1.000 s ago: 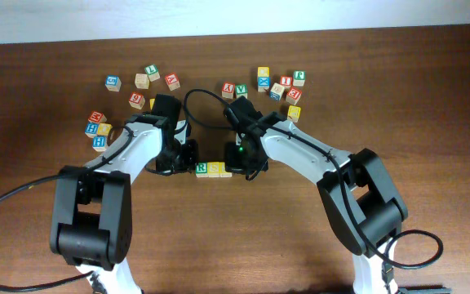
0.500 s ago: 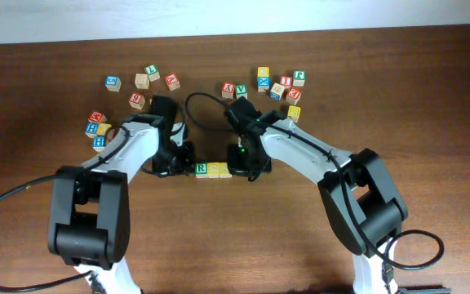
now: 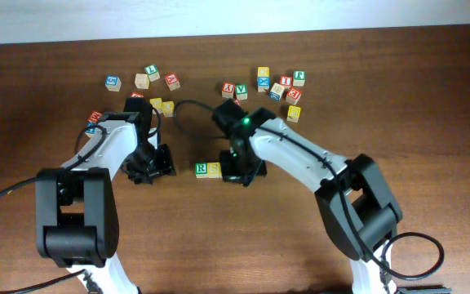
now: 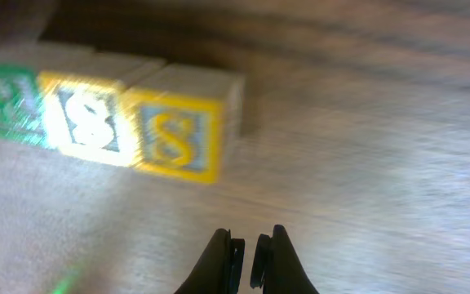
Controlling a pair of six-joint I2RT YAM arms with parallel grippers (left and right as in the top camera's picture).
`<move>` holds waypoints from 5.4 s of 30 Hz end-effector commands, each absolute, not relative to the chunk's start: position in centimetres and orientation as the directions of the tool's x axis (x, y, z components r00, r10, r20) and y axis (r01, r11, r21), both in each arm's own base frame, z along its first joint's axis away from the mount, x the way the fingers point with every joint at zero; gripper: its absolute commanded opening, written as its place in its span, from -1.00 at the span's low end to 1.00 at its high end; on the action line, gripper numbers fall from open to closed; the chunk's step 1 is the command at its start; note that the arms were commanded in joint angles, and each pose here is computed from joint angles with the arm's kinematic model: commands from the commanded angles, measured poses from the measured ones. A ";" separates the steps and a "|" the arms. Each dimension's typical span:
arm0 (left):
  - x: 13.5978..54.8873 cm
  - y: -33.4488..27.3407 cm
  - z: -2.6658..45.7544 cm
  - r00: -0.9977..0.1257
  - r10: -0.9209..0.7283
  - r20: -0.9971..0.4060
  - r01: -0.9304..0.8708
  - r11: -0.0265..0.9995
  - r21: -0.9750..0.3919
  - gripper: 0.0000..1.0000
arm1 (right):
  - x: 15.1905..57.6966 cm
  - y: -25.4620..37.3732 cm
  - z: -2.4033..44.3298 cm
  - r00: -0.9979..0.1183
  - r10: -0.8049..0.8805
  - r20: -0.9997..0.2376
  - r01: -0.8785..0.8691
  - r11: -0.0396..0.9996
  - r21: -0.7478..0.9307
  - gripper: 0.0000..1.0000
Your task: Spell out RSS
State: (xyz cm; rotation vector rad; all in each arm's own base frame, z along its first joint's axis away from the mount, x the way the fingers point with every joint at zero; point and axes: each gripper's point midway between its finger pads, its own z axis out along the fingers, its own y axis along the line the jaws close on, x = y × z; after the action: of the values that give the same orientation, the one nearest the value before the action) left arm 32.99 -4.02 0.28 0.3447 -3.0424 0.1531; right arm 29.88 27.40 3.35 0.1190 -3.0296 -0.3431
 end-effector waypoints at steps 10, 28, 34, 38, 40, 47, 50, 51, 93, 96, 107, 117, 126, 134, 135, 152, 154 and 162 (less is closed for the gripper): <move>33.1 -0.8 0.2 -0.916 -0.398 0.047 -0.394 0.916 0.078 0.98 | 29.8 27.8 3.2 -0.996 -0.077 0.050 -0.066 0.978 0.195 -0.91; 32.5 1.6 0.2 -0.881 -0.468 0.069 -0.463 0.883 0.081 0.98 | 29.0 29.0 2.1 -0.993 -0.102 0.064 -0.088 0.975 0.204 -0.91; 32.6 1.6 0.2 -0.881 -0.468 0.066 -0.463 0.883 0.079 0.98 | 28.7 29.7 2.1 -0.992 -0.110 0.053 -0.097 0.974 0.203 -0.91; 32.6 1.7 0.2 -0.881 -0.468 0.066 -0.463 0.883 0.079 0.98 | 28.9 29.9 1.9 -0.993 -0.105 0.048 -0.093 0.974 0.207 -0.92; 32.6 1.7 0.2 -0.881 -0.468 0.066 -0.463 0.883 0.079 0.98 | 28.8 29.8 1.3 -0.993 -0.103 0.060 -0.089 0.976 0.199 -0.91; 32.6 1.7 0.2 -0.881 -0.468 0.066 -0.463 0.883 0.079 0.98 | 28.8 29.8 0.3 -0.992 -0.103 0.073 -0.088 0.978 0.189 -0.91; 32.6 1.7 0.2 -0.881 -0.468 0.066 -0.463 0.883 0.079 0.98 | 28.9 29.7 0.3 -0.993 -0.102 0.066 -0.088 0.980 0.181 -0.91; 32.6 1.7 0.2 -0.881 -0.468 0.066 -0.463 0.883 0.079 0.98 | 29.0 29.7 0.3 -0.993 -0.102 0.065 -0.089 0.980 0.181 -0.91; 32.6 1.7 0.2 -0.881 -0.468 0.066 -0.463 0.883 0.079 0.98 | 30.2 29.8 0.2 -0.995 -0.099 0.008 -0.096 0.980 0.172 -0.91; 32.6 1.7 0.2 -0.881 -0.468 0.066 -0.463 0.883 0.079 0.98 | 30.2 29.8 0.2 -0.995 -0.099 0.007 -0.096 0.980 0.173 -0.91; 32.6 1.7 0.2 -0.881 -0.468 0.066 -0.463 0.883 0.079 0.98 | 30.3 29.9 0.2 -0.995 -0.099 0.004 -0.097 0.980 0.176 -0.92; 32.6 1.7 0.2 -0.881 -0.468 0.066 -0.463 0.883 0.079 0.98 | 29.5 30.5 2.3 -0.992 -0.113 0.047 -0.101 0.971 0.217 -0.92; 32.6 1.7 0.2 -0.881 -0.468 0.066 -0.463 0.883 0.079 0.98 | 31.7 27.9 5.5 -0.996 -0.080 0.028 -0.073 0.976 0.203 -0.92; 32.6 1.7 0.2 -0.881 -0.468 0.066 -0.463 0.883 0.079 0.98 | 33.3 25.0 3.2 -1.000 -0.013 0.016 -0.011 0.987 0.163 -0.92; 32.6 1.7 0.2 -0.881 -0.468 0.066 -0.463 0.883 0.079 0.98 | 33.2 25.1 2.9 -1.000 -0.014 0.018 -0.011 0.985 0.171 -0.92; 32.6 1.7 0.2 -0.881 -0.468 0.066 -0.463 0.883 0.079 0.98 | 32.3 27.8 2.8 -0.998 -0.039 0.048 -0.023 0.955 0.297 -0.91; 32.6 1.7 0.2 -0.881 -0.468 0.066 -0.463 0.883 0.079 0.98 | 32.2 28.0 2.8 -0.998 -0.045 0.048 -0.029 0.954 0.297 -0.92; 32.6 1.7 0.2 -0.881 -0.468 0.066 -0.463 0.883 0.079 0.98 | 32.3 28.1 2.8 -0.998 -0.047 0.042 -0.032 0.953 0.301 -0.92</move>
State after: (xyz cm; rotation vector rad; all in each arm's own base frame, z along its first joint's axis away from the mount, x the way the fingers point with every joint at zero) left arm 32.14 1.30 0.29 0.7062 -2.9662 -0.0727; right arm 32.33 27.62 1.63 0.0441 -3.0434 -0.4252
